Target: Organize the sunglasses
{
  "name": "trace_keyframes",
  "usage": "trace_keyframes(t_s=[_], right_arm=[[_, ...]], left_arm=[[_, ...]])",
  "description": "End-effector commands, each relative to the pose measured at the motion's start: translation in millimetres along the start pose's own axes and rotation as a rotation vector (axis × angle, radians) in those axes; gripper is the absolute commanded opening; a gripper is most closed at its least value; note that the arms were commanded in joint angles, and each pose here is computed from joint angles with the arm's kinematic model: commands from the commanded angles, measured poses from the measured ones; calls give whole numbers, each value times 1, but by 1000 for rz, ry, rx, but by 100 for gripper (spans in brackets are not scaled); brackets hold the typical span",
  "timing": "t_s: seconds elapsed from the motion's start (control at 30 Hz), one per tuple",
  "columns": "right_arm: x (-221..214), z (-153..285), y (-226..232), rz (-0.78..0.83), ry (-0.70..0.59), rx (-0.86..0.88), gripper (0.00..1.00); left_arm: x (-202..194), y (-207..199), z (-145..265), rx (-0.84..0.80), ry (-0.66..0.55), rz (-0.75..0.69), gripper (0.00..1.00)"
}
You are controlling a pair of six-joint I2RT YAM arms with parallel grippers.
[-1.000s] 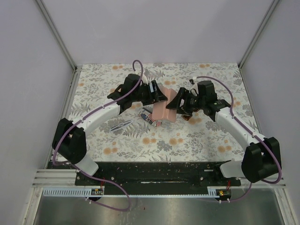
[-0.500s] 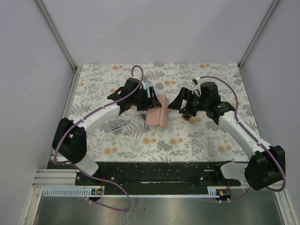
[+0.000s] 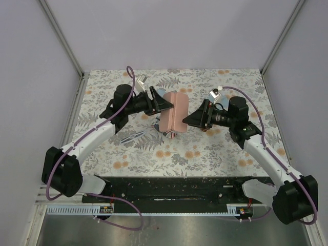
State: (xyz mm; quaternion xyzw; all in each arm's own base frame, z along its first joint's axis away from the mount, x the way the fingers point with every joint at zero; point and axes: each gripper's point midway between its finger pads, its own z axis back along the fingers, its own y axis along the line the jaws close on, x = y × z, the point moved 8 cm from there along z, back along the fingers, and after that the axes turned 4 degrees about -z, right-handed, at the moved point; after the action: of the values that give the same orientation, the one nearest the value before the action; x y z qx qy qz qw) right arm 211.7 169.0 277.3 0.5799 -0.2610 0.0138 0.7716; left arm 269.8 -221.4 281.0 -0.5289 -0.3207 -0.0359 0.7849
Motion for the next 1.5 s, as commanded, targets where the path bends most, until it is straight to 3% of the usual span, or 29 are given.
trace_keyframes(t_s=[0.0,0.1,0.2,0.33,0.5,0.53,0.6,0.63,0.67,0.8,0.93,1.07,1.23,1.47], right_arm=[[6,0,19,35,21,154,99],[5,0,21,34,20,187,99],[8,0,28,46,16,231,90],[11,-2,31,27,19,266,64],[14,-5,33,-1,20,302,25],[14,-5,32,-7,20,305,18],[16,-6,33,-11,18,307,4],[15,-6,34,-14,17,306,0],[15,-5,34,-19,19,304,0],[12,-5,29,-38,10,266,0],[8,-6,16,-53,3,183,0],[1,-6,-19,-87,-16,-110,0],[-7,-4,-55,-102,-24,-340,0],[-10,-16,-90,-127,10,-446,0]], left_arm=[[10,-38,13,-198,-36,-53,17],[9,-39,14,-204,-38,-49,18],[7,-39,14,-236,-31,-29,18],[3,-36,12,-257,-28,-13,21],[0,-39,11,-274,-26,-13,33],[0,-40,12,-274,-27,-18,39],[0,-38,12,-242,-32,-12,69],[0,-35,11,-212,-33,-15,80],[1,-32,12,-168,-40,-15,88],[0,-23,16,-33,-30,-54,99],[4,-9,23,122,-51,-71,99],[3,4,32,257,-58,-106,99],[-8,19,37,349,-23,-131,99],[-22,41,50,471,-32,-162,99]])
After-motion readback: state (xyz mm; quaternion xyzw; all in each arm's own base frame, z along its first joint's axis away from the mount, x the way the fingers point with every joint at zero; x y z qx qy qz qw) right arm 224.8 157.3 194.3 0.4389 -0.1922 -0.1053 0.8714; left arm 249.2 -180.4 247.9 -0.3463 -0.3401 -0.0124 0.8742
